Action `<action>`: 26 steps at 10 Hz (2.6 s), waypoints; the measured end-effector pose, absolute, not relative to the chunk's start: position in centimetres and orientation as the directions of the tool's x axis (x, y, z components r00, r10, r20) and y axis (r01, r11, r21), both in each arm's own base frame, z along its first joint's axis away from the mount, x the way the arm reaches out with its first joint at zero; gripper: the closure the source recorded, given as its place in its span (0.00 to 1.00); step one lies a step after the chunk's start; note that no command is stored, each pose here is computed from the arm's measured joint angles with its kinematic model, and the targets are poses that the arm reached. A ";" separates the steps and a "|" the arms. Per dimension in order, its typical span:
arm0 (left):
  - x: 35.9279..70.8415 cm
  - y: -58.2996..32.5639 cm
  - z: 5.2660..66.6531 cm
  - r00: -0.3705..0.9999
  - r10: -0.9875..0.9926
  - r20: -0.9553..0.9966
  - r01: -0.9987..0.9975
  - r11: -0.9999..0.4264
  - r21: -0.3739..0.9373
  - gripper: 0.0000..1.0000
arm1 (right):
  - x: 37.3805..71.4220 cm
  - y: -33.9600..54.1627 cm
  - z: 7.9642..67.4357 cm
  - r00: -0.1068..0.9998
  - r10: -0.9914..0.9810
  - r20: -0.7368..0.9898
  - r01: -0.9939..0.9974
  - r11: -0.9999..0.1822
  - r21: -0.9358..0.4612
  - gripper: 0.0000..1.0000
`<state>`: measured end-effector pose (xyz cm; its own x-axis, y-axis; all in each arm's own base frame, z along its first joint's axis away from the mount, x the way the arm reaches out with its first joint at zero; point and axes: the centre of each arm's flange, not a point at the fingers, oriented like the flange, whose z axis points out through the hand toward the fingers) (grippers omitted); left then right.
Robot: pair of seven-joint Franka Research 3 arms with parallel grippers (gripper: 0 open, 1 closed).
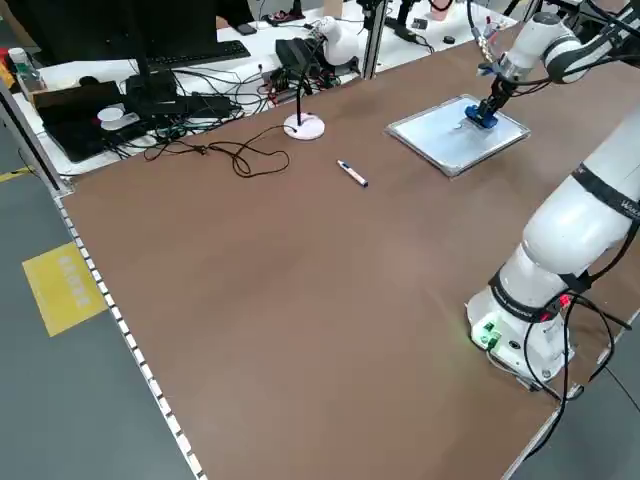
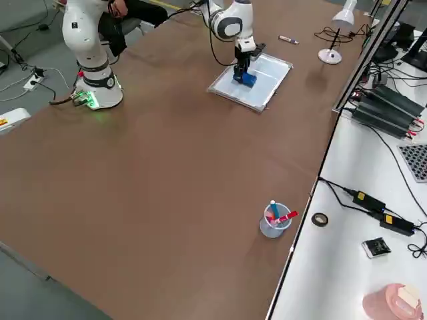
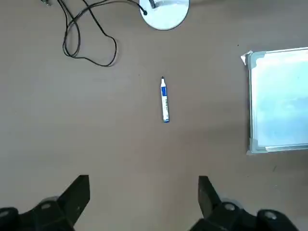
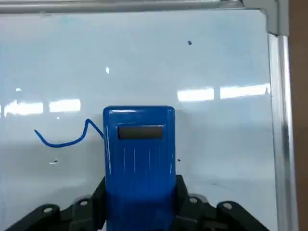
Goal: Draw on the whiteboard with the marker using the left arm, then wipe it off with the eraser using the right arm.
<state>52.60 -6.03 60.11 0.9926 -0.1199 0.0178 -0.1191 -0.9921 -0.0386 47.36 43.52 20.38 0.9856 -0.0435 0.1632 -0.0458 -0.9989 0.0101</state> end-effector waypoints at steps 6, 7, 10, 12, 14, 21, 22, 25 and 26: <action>52.7 -6.0 59.9 0.993 -0.119 0.015 -0.118 -0.992 -0.038 0.00 | 48.1 44.6 19.8 0.982 -0.073 0.177 -0.074 -0.997 0.001 0.44; 52.7 -5.9 59.9 0.993 -0.118 0.014 -0.118 -0.992 -0.037 0.00 | 48.3 45.1 19.7 0.980 -0.081 0.182 -0.081 -0.997 -0.005 0.44; 52.9 -5.9 59.6 0.993 -0.118 0.009 -0.117 -0.992 -0.037 0.00 | 48.6 46.8 19.5 0.978 -0.087 0.192 -0.086 -0.996 -0.012 0.44; 52.9 -5.9 59.5 0.993 -0.117 0.008 -0.117 -0.992 -0.036 0.00 | 48.3 48.0 19.4 0.976 -0.088 0.201 -0.087 -0.996 -0.017 0.44; 53.0 -5.8 59.5 0.993 -0.116 0.008 -0.116 -0.993 -0.036 0.00 | 47.9 49.5 19.4 0.974 -0.088 0.211 -0.085 -0.996 -0.023 0.44; 53.0 -5.4 59.5 0.994 -0.109 0.009 -0.109 -0.993 -0.036 0.00 | 46.5 53.6 19.5 0.968 -0.099 0.230 -0.093 -0.995 -0.036 0.44; 53.0 -5.4 59.5 0.994 -0.109 0.009 -0.109 -0.993 -0.036 0.00 | 46.6 53.6 19.5 0.969 -0.101 0.227 -0.097 -0.995 -0.031 0.44; 53.0 -5.4 59.5 0.994 -0.109 0.009 -0.108 -0.993 -0.036 0.00 | 48.0 52.5 20.6 0.970 -0.123 0.210 -0.130 -0.991 0.018 0.44; 53.0 -5.4 59.5 0.994 -0.109 0.010 -0.108 -0.993 -0.036 0.00 | 49.2 51.5 22.0 0.970 -0.131 0.203 -0.140 -0.990 0.032 0.44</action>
<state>53.04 -5.41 59.49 0.9940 -0.1086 0.0095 -0.1082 -0.9935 -0.0356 49.19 51.52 21.98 0.9704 -0.1307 0.2032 -0.1400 -0.9896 0.0319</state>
